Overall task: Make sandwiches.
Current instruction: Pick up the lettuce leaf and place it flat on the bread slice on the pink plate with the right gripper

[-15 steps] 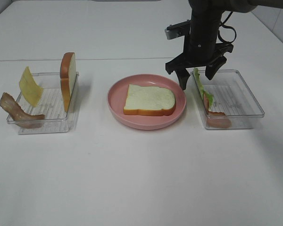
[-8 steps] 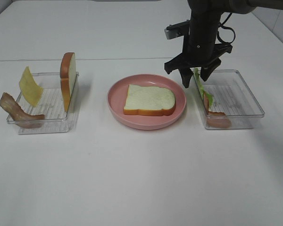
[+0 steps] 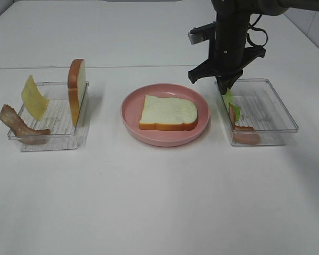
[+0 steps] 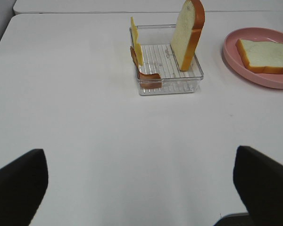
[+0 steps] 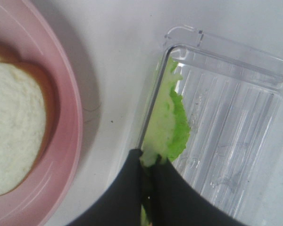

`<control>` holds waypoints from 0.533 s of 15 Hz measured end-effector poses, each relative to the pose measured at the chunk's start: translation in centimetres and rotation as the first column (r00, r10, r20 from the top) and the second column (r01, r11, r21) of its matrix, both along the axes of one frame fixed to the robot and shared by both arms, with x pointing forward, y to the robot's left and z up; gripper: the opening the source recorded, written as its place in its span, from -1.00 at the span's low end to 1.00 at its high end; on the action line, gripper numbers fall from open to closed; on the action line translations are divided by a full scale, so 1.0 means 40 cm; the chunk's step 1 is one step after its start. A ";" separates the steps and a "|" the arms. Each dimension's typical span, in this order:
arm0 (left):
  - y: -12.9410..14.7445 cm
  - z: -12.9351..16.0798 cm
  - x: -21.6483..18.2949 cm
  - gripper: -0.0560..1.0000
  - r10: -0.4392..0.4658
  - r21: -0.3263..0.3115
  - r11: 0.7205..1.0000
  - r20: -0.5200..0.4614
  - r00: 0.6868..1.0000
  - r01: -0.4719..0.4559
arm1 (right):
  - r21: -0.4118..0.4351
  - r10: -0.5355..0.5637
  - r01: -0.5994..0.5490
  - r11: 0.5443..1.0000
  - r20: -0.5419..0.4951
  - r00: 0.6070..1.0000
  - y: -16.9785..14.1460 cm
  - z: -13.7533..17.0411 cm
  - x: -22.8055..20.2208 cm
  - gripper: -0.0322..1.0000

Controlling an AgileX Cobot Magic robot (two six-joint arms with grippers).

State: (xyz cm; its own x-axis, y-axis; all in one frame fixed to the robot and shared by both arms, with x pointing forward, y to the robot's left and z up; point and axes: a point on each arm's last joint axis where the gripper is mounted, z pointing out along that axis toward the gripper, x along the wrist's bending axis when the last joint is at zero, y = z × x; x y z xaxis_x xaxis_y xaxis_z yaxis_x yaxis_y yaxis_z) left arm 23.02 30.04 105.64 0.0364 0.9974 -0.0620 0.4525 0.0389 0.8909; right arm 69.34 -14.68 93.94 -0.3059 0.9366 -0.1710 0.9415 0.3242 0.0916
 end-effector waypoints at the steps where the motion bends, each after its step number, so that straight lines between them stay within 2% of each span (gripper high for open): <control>1: 0.000 0.000 0.000 0.98 0.000 0.000 1.000 0.000 1.000 0.000 | 0.000 -0.001 0.001 1.000 0.001 1.000 0.000 0.004 0.001 -0.88; 4: 0.000 0.000 0.000 0.98 0.000 0.000 1.000 0.000 1.000 0.000 | 0.009 0.004 -0.004 1.000 0.041 0.999 0.006 0.083 0.018 -0.88; 8: 0.000 0.000 0.000 0.98 0.000 0.000 1.000 0.000 1.000 0.000 | 0.049 0.028 -0.036 0.998 0.168 0.985 0.007 0.209 0.022 -0.88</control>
State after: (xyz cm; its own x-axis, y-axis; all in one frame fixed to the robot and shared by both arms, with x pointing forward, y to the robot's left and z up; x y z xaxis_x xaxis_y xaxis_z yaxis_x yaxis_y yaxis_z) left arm 23.02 30.04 105.64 0.0364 0.9974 -0.0620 0.4525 0.0389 0.8909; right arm 70.23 -14.39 102.31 -0.3072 0.9357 -0.1733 0.9008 0.3447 0.2643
